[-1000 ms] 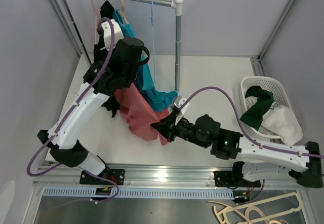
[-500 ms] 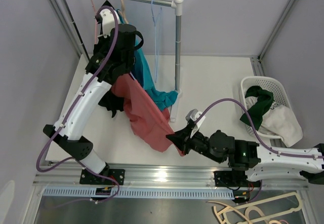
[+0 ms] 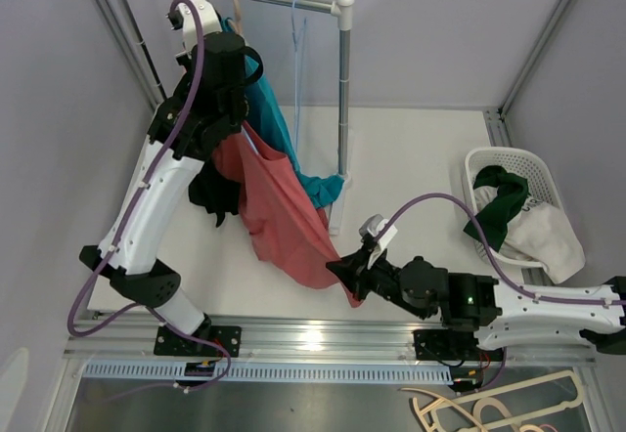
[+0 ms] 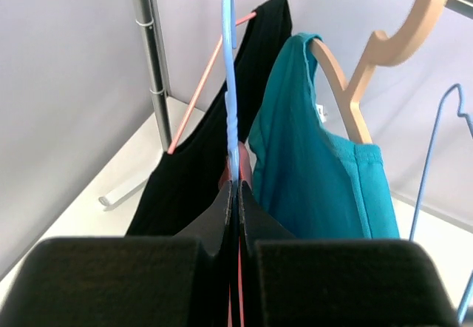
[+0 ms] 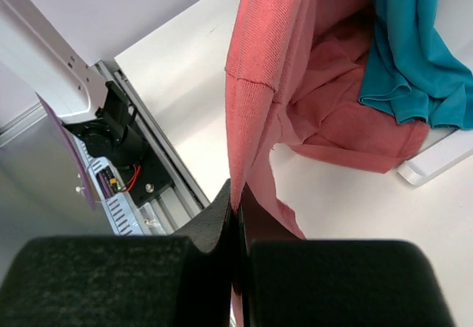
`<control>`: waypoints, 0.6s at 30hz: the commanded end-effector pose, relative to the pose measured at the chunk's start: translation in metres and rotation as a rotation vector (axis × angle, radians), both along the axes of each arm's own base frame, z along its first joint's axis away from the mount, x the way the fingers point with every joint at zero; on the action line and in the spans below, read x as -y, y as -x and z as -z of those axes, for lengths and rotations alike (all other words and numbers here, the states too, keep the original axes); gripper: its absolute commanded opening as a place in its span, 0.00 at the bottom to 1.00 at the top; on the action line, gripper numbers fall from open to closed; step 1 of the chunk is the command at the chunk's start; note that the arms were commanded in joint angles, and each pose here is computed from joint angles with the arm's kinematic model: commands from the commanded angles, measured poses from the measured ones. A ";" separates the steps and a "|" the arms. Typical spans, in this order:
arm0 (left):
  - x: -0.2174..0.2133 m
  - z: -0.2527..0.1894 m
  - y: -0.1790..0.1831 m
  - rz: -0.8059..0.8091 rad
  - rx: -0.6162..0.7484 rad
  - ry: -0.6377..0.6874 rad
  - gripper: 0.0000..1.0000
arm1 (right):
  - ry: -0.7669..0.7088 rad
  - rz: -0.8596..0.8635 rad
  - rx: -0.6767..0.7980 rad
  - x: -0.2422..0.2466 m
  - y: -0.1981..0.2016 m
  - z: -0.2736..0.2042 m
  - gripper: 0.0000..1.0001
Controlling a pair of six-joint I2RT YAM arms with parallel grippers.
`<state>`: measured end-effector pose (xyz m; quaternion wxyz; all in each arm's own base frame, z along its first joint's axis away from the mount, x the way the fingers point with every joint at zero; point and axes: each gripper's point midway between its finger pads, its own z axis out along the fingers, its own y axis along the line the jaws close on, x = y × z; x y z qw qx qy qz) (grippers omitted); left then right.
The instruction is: Remove the t-shirt from the hanger
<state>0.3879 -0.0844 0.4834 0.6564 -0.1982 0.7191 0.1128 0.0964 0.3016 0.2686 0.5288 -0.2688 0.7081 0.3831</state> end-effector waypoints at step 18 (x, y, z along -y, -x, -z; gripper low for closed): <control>0.000 0.000 0.143 0.361 0.045 0.252 0.01 | 0.011 -0.007 -0.053 -0.061 -0.071 -0.009 0.00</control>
